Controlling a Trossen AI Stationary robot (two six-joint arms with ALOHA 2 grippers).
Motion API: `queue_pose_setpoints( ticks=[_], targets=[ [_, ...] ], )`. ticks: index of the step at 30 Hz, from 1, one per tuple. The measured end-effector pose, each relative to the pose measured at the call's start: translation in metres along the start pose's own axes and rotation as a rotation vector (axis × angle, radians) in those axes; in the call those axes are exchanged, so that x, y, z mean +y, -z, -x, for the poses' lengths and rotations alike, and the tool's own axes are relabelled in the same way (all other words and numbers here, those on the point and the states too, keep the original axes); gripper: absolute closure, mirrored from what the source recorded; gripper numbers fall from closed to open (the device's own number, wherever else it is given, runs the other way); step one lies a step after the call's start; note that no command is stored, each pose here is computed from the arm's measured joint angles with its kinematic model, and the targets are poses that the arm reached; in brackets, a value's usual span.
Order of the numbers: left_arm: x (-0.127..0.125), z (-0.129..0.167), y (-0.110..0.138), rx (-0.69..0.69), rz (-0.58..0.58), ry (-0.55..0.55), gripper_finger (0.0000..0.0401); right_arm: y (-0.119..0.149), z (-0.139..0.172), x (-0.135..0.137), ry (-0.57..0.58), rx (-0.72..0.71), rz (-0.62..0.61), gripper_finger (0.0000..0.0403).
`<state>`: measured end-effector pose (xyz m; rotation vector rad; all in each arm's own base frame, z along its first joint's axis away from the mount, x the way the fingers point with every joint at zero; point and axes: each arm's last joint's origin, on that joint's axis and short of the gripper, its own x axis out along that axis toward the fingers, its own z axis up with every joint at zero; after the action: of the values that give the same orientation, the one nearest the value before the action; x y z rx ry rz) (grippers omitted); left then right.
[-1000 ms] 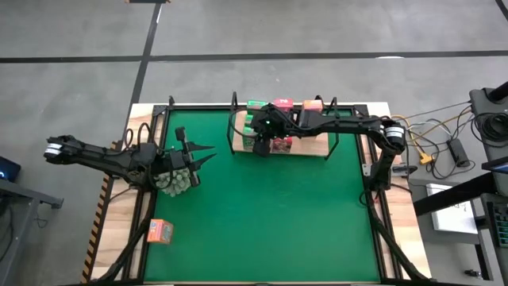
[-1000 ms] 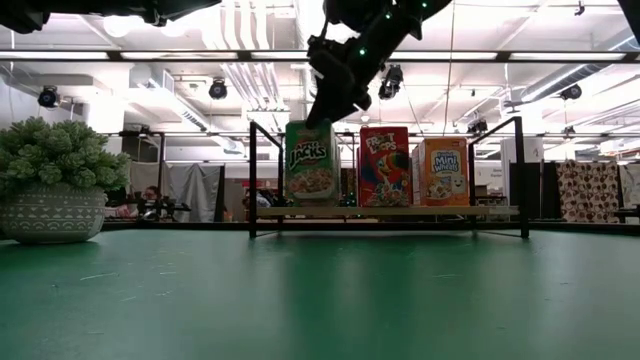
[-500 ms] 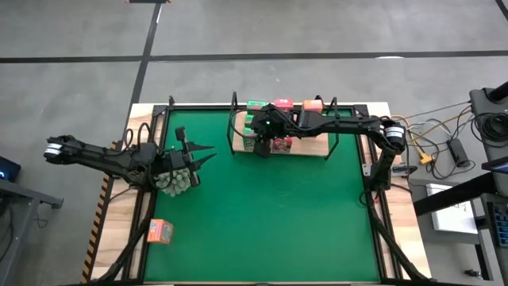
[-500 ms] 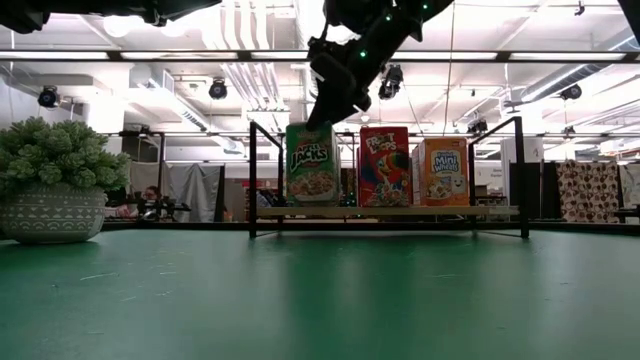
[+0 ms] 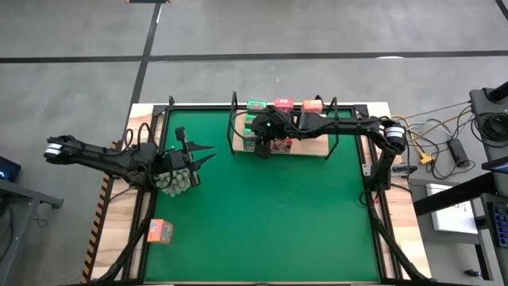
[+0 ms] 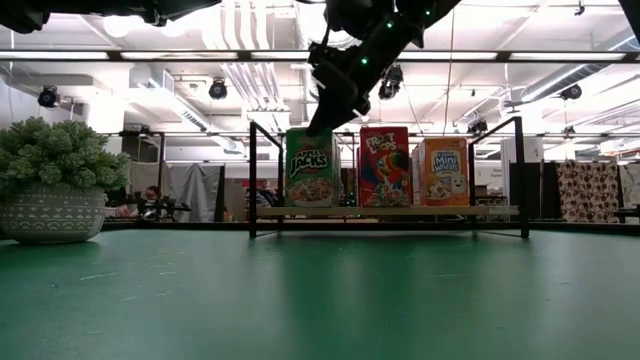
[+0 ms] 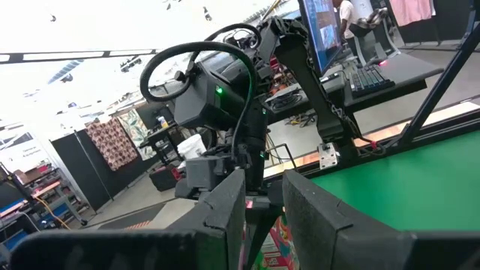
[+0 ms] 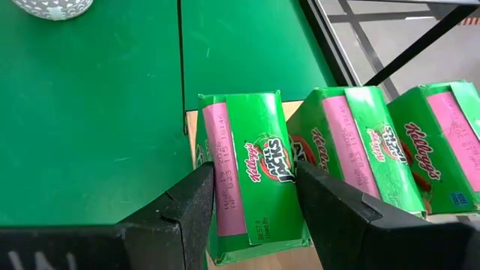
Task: Stack cereal on shelf
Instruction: Put the green cereal box on the shelf aligned with the other green cereal boxes
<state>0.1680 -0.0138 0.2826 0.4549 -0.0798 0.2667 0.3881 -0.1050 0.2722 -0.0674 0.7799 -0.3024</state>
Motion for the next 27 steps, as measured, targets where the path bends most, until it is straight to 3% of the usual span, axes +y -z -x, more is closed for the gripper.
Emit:
queue_pose_setpoints(
  ticks=[27],
  targets=[
    [0.0, 0.0, 0.0, 0.0, 0.0, 0.0, 0.0325, -0.008, 0.006, -0.004, 0.022, -0.009, 0.006, 0.0192]
  ],
)
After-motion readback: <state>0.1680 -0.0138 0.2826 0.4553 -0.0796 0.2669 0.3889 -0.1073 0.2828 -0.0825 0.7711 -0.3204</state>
